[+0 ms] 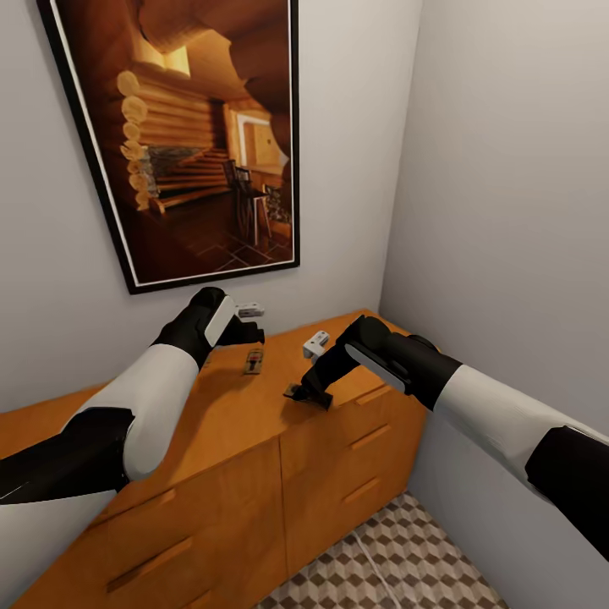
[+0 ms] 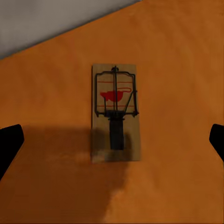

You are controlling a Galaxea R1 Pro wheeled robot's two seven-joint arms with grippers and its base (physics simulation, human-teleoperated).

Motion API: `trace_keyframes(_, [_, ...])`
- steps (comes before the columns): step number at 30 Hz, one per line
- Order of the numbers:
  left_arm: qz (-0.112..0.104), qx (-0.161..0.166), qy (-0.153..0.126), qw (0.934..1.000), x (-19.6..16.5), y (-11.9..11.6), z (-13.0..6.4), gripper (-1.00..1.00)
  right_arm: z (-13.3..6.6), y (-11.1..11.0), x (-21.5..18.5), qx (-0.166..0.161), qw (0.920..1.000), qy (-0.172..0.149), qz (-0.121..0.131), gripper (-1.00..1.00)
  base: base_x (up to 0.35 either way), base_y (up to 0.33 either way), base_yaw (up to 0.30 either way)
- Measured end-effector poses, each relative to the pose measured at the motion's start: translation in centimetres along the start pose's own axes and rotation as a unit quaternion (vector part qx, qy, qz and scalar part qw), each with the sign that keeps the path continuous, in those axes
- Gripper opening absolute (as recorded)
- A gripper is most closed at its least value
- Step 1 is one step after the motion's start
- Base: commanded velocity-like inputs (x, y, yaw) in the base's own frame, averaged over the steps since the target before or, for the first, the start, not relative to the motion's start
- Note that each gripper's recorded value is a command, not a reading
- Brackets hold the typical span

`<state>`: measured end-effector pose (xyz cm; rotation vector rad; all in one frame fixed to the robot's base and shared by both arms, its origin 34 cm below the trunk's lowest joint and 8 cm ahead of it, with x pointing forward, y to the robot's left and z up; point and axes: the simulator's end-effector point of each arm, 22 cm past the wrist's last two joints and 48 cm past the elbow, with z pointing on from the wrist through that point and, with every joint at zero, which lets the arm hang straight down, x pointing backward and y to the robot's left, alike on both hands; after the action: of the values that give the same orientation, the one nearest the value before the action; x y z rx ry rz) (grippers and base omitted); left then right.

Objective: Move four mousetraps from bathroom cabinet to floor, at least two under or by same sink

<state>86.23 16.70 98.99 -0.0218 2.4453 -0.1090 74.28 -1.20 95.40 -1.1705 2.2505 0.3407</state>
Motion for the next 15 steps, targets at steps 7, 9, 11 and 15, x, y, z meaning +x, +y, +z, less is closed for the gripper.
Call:
trace_keyframes(7, [0.0,0.0,0.0,1.0,0.02,-0.01,0.07,1.0,0.17,0.32,-0.13,-0.002,1.0,0.0,-0.002,-1.0,0.126,0.0,0.0])
trace_keyframes(9, [0.0,0.0,0.0,1.0,0.01,-0.01,0.06,1.0,0.21,0.42,-0.17,-0.003,1.0,0.0,-0.003,-1.0,0.011,0.0,0.0])
trace_keyframes(11, [0.0,0.0,0.0,1.0,0.0,0.0,0.06,1.0,0.24,0.46,-0.17,-0.003,1.0,0.001,-0.003,-1.0,0.006,0.0,0.0])
trace_keyframes(15, [0.0,-0.001,0.003,1.0,0.22,0.05,0.2,1.0,0.26,0.51,-0.17,-0.003,1.0,0.001,-0.004,-1.0,0.001,0.0,0.0])
